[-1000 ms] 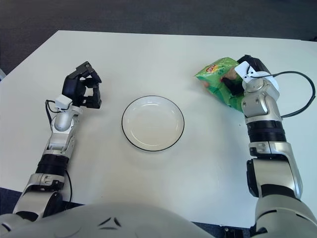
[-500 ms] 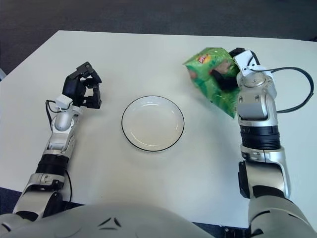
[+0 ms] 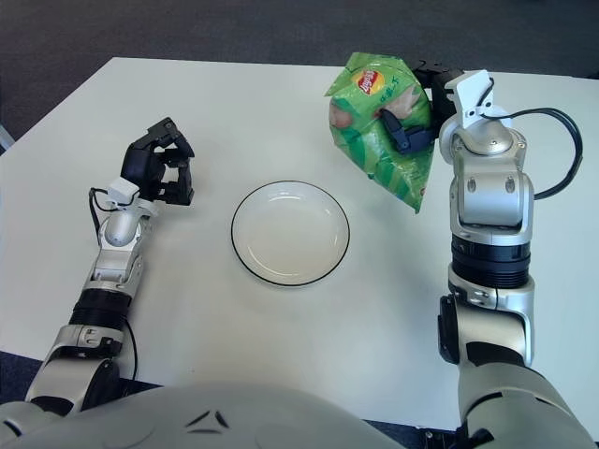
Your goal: Put the snack into the plate.
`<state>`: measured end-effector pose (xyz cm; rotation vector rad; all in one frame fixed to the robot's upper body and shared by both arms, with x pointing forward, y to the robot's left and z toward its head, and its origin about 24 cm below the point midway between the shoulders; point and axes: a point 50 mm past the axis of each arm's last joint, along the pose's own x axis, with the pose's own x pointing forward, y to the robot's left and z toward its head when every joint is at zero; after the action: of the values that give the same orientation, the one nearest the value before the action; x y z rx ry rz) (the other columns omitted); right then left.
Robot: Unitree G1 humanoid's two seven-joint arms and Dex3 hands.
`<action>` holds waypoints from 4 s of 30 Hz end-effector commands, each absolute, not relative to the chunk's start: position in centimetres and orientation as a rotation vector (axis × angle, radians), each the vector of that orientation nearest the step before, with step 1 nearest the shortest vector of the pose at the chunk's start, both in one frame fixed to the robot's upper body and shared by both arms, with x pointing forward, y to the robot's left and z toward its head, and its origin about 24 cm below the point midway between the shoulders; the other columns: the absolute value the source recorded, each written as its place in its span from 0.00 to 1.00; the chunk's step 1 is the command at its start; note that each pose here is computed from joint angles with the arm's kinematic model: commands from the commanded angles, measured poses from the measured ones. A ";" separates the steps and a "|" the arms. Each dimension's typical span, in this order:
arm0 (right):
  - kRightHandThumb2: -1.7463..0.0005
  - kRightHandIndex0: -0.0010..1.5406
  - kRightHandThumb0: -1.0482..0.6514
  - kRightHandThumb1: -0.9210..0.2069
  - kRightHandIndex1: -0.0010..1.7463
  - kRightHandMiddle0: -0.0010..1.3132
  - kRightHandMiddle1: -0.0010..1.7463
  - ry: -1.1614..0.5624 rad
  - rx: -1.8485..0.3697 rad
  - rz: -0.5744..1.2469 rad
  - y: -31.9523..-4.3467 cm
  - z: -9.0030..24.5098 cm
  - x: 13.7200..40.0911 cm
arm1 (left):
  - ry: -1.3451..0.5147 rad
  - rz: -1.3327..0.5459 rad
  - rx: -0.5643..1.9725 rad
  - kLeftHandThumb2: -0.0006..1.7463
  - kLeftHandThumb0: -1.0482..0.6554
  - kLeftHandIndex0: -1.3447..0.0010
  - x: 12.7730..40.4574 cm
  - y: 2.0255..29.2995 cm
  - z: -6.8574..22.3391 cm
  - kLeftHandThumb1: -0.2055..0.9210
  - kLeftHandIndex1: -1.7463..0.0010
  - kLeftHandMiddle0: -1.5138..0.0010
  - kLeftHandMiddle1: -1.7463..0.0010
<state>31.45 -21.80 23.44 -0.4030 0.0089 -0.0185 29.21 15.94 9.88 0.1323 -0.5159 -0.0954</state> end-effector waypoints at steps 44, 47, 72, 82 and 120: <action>0.00 0.59 0.62 0.88 0.99 0.51 1.00 -0.107 -0.725 0.560 -11.1 22.7 29.0 | -0.429 -0.076 0.147 0.86 0.30 0.45 28.1 14.9 6.8 0.33 0.00 0.10 0.00; 0.00 0.59 0.62 0.87 1.00 0.51 1.00 -0.100 -0.724 0.602 -11.1 22.5 29.0 | -0.433 -0.076 0.151 0.86 0.30 0.45 28.1 14.9 6.9 0.32 0.00 0.10 0.00; 0.52 0.00 0.15 0.48 0.37 0.00 0.59 -0.138 -0.873 0.935 -12.7 22.5 29.5 | -0.439 -0.092 0.165 0.87 0.29 0.44 28.0 14.9 7.0 0.32 0.00 0.11 0.00; 0.53 0.00 0.16 0.43 0.08 0.00 0.38 -0.148 -0.795 0.969 -13.3 22.3 29.5 | -0.445 -0.084 0.173 0.87 0.30 0.45 28.0 14.9 7.1 0.32 0.00 0.10 0.00; 0.57 0.00 0.09 0.44 0.00 0.00 0.05 -0.038 -0.747 0.695 -26.0 27.9 31.2 | -0.443 -0.080 0.188 0.87 0.29 0.44 28.3 15.0 7.0 0.32 0.00 0.10 0.00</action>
<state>31.18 -25.10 27.48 -0.7430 -0.0197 0.7641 29.34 14.91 9.98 0.1978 -0.5528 -0.0935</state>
